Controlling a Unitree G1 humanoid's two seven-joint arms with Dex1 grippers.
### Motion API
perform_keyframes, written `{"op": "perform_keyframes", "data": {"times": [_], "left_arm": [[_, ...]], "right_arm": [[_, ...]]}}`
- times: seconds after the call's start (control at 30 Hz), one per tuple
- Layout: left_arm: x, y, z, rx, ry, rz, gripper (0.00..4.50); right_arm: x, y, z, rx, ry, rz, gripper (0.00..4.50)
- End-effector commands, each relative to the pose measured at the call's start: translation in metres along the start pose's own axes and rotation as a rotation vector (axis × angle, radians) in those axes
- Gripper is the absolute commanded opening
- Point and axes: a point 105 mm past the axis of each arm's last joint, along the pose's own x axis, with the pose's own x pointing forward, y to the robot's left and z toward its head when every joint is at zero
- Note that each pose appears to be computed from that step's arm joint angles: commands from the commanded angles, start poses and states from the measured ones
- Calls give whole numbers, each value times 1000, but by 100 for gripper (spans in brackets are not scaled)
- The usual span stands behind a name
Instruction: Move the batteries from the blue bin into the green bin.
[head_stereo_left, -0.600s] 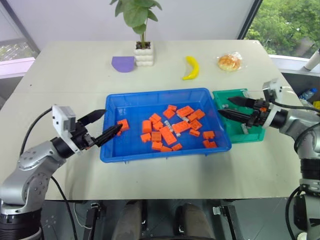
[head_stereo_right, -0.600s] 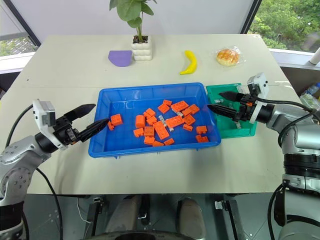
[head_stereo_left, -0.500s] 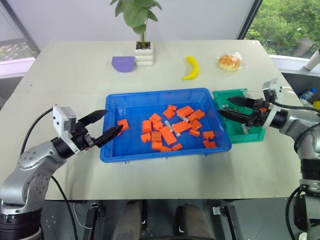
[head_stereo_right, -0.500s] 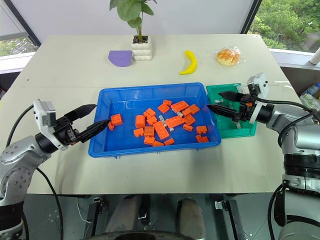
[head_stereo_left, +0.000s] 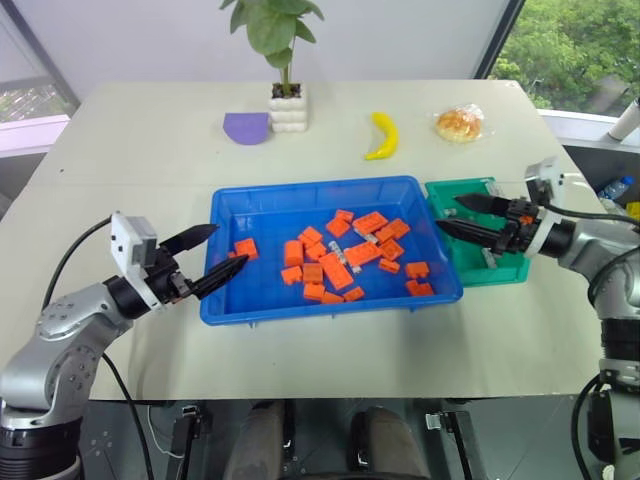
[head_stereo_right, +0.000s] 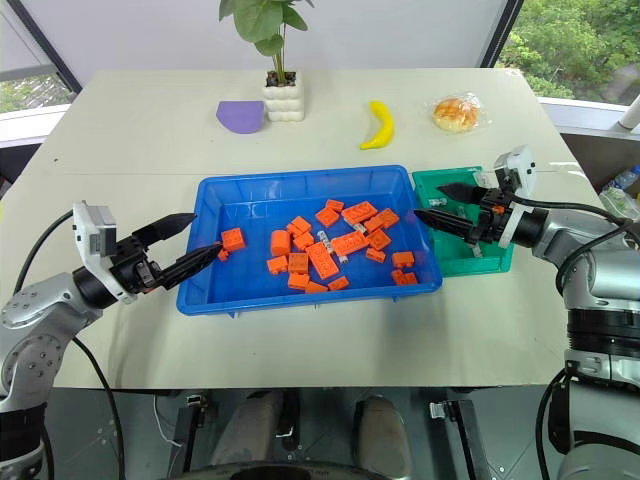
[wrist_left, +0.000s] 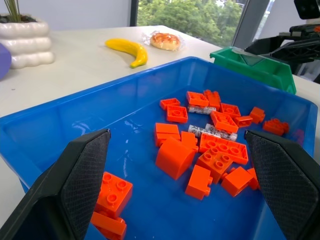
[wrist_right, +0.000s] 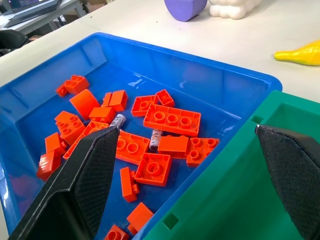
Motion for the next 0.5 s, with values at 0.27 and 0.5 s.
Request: {"op": "perform_keyframes", "data": {"times": [0.27, 0.5], "left_arm": [[-2, -1, 5, 28, -5, -7, 450], [-2, 0, 7, 34, -6, -6, 450]], "right_arm": [[0, 2, 22, -77, -36, 19, 447], [3, 2, 27, -93, -41, 25, 447]]}}
